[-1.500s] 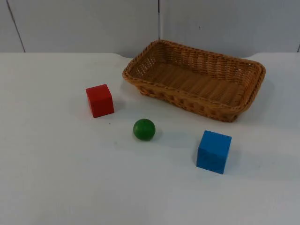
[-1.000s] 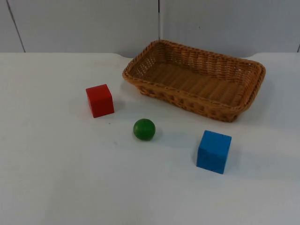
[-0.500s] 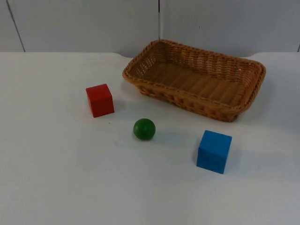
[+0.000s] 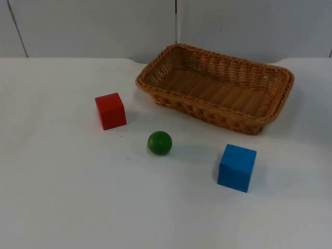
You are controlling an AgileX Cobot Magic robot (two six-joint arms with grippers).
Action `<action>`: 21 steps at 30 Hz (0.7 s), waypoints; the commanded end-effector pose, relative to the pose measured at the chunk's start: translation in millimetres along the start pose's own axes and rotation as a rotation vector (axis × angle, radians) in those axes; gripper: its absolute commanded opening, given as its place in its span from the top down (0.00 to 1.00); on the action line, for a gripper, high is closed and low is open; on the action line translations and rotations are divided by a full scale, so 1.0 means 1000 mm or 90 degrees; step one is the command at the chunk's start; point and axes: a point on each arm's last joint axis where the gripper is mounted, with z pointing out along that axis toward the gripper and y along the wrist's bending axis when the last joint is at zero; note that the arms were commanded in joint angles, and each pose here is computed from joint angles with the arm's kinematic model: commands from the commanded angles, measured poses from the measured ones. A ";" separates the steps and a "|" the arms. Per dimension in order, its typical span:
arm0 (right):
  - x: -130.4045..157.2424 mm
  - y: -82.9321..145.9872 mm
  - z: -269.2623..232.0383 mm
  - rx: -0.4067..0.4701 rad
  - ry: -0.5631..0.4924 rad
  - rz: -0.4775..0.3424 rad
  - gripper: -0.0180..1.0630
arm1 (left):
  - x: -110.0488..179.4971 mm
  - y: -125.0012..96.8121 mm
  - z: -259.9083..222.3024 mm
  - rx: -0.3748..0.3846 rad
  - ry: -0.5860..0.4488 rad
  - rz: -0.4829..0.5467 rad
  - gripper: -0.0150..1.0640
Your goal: Place all geometric objects except the red cube into the basket.
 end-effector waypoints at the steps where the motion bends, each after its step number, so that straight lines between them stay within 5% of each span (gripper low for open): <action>1: -0.003 0.000 -0.002 -0.001 -0.012 -0.003 0.02 | -0.001 -0.026 0.021 0.056 0.021 0.072 0.02; 2: -0.003 0.000 -0.002 -0.001 -0.012 -0.003 0.02 | 0.002 -0.044 0.039 0.088 0.042 0.142 0.02; 6: -0.003 0.000 -0.002 -0.002 -0.012 -0.004 0.02 | 0.016 -0.089 0.096 0.152 0.086 0.258 0.02; 21: -0.001 0.000 -0.002 0.000 -0.003 -0.015 0.02 | 0.035 -0.132 0.215 0.275 0.201 0.223 0.02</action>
